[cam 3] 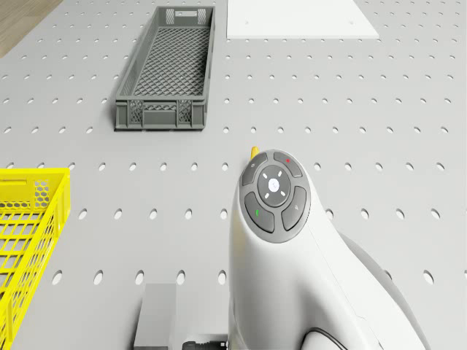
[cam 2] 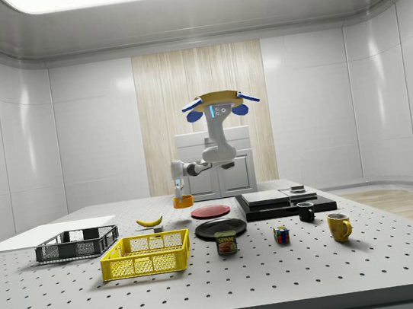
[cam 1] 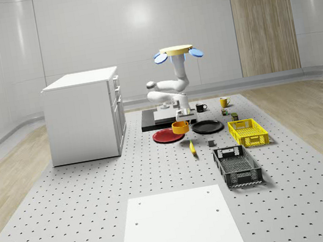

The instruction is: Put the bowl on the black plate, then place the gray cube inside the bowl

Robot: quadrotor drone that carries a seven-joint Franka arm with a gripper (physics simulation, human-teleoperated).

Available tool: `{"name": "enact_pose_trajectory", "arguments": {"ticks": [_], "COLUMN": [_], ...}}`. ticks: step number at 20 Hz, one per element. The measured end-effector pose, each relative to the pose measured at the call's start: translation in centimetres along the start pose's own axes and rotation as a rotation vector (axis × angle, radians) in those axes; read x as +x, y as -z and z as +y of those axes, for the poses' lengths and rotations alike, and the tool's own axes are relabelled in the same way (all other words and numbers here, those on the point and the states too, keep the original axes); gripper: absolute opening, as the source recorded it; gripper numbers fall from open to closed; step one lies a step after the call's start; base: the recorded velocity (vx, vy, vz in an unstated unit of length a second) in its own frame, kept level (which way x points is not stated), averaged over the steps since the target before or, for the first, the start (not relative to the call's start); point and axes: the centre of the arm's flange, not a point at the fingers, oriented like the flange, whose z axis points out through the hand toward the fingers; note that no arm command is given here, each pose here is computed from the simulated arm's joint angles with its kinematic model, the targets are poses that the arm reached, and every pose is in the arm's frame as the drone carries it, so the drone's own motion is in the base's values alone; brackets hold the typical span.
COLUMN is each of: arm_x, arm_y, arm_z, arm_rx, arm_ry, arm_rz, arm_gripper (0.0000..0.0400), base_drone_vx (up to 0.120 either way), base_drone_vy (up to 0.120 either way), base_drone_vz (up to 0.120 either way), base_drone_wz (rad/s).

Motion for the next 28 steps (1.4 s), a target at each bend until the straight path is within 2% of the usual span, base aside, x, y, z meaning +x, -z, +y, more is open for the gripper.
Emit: {"name": "enact_pose_trajectory", "arguments": {"ticks": [28], "arm_x": [0.00], "arm_y": [0.00], "arm_z": [0.00], "arm_rx": [0.000], "arm_ry": [0.000], "arm_rz": [0.000], "arm_gripper": [0.0100], "base_drone_vx": [-0.120], "base_drone_vy": [0.120], "base_drone_vz": [0.000], "base_drone_wz": [0.000]}}
